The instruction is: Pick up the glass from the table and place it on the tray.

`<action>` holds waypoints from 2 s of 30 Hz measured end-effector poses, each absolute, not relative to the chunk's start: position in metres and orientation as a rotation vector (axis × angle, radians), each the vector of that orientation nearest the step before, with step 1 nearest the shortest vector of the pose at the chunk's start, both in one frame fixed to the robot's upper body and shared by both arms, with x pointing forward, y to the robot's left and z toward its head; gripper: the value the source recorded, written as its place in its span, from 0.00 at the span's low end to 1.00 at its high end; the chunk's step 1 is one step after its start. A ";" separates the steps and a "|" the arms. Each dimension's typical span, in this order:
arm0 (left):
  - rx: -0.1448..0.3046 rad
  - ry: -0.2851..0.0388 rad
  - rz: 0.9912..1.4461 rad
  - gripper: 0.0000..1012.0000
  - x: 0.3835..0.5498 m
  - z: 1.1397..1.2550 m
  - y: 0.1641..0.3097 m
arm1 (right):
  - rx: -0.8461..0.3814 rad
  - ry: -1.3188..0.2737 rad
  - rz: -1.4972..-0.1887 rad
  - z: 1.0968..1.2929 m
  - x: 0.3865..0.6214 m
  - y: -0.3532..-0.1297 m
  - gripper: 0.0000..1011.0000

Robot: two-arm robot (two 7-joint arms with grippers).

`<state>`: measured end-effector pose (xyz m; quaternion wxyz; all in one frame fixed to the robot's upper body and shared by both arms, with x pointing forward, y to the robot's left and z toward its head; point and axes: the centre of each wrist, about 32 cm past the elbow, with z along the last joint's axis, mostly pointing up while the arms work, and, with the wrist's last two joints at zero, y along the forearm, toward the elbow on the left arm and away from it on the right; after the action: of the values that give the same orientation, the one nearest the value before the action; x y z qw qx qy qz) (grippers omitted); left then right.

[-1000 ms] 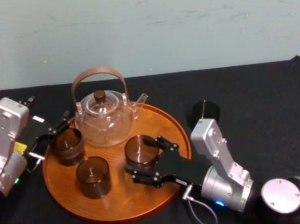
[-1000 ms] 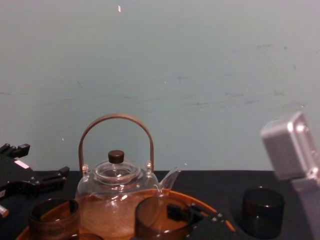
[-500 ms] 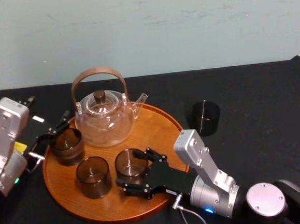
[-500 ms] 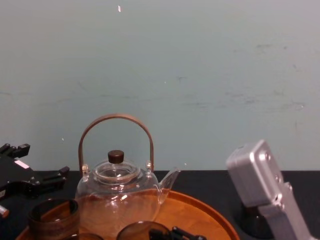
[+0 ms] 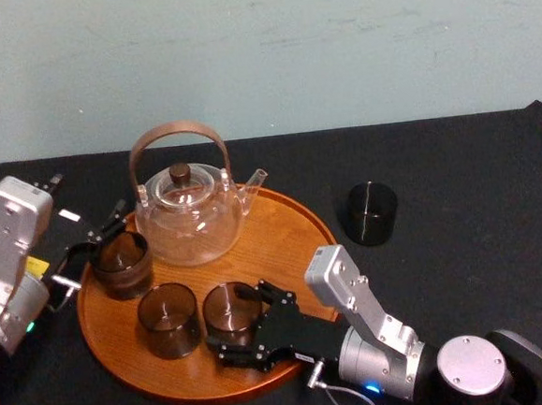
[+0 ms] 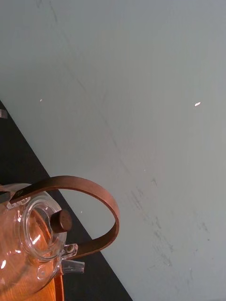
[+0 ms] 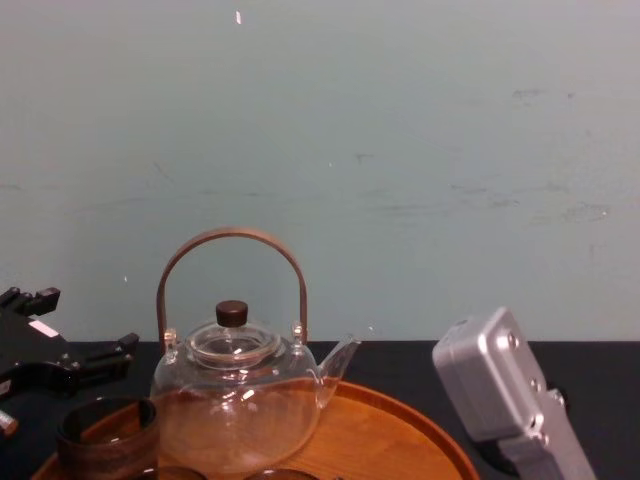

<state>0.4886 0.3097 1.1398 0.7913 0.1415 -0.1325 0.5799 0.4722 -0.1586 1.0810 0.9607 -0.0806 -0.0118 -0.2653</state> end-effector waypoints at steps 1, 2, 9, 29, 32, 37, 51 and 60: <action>0.304 -0.285 1.248 0.99 0.489 1.140 0.310 | -0.165 -0.023 -0.537 1.081 0.472 -0.159 0.90; 0.304 -0.285 1.248 0.99 0.489 1.140 0.310 | -0.166 -0.023 -0.536 1.080 0.472 -0.158 0.90; 0.304 -0.285 1.248 0.99 0.489 1.140 0.310 | -0.171 -0.025 -0.535 1.079 0.472 -0.158 0.90; 0.305 -0.285 1.248 0.99 0.489 1.140 0.310 | -0.169 -0.025 -0.537 1.080 0.472 -0.158 0.99; 0.304 -0.285 1.248 0.99 0.489 1.140 0.310 | -0.169 -0.024 -0.537 1.080 0.472 -0.158 0.99; 0.305 -0.285 1.248 0.99 0.489 1.140 0.310 | -0.135 -0.044 -0.542 1.086 0.472 -0.162 0.99; 0.305 -0.285 1.248 0.99 0.489 1.140 0.310 | -0.023 -0.142 -0.542 1.117 0.464 -0.178 0.99; 0.304 -0.285 1.248 0.99 0.489 1.140 0.310 | -0.015 -0.155 -0.623 1.123 0.455 -0.202 0.99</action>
<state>0.4886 0.3097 1.1398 0.7913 0.1415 -0.1325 0.5799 0.4550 -0.2024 1.1226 0.9489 -0.0072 -0.0761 -0.3061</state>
